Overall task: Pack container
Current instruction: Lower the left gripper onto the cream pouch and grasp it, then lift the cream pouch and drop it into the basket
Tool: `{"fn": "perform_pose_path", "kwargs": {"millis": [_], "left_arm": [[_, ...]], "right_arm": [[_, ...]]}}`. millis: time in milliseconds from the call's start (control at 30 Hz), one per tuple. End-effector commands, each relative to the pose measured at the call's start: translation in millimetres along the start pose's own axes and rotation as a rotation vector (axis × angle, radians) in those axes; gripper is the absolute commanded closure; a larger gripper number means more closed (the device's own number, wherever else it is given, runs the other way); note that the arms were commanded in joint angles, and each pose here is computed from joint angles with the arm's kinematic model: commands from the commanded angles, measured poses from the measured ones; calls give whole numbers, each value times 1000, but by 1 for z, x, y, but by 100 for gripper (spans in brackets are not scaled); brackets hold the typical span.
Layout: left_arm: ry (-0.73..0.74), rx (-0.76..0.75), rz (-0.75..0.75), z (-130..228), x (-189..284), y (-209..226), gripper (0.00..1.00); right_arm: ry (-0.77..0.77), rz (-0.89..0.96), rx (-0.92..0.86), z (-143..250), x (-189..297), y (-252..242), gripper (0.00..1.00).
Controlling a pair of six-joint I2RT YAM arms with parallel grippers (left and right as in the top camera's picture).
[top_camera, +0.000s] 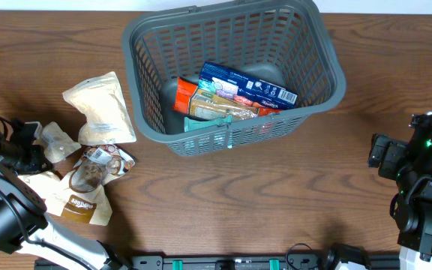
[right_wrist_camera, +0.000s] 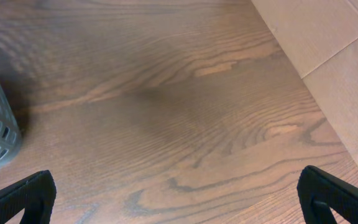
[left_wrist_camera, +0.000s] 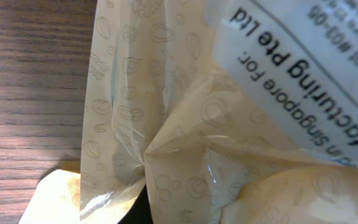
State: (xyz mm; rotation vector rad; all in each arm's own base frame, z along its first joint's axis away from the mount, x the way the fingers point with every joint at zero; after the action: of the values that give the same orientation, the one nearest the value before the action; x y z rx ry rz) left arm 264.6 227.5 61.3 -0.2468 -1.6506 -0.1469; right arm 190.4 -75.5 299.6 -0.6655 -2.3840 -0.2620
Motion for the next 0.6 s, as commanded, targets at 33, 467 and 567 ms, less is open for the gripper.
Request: {"fn": "perform_pose_path", "kwargs": {"millis": [33, 467, 567], "left_arm": [[19, -17, 46, 4, -22, -4, 95], [-233, -5, -112, -39, 60, 21, 94], [-386, -25, -169, -58, 109, 20, 94]], "right_arm": [[8, 4, 8, 3, -1, 1, 1], [8, 4, 8, 2, -1, 1, 1], [8, 4, 8, 2, -1, 1, 1]]}}
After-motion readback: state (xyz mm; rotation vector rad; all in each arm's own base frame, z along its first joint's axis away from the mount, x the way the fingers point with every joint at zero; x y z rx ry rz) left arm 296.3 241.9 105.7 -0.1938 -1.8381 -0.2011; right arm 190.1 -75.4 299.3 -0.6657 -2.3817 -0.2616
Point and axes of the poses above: each gripper's point midway between its finger pads, its own x axis back along the fingers, its own y axis along the line the jaws close on, z = x × y, the point moved 6 cm from there along x, back along the fingers, and after that the axes turned 15 degrees about -x, right-handed, at the moved point
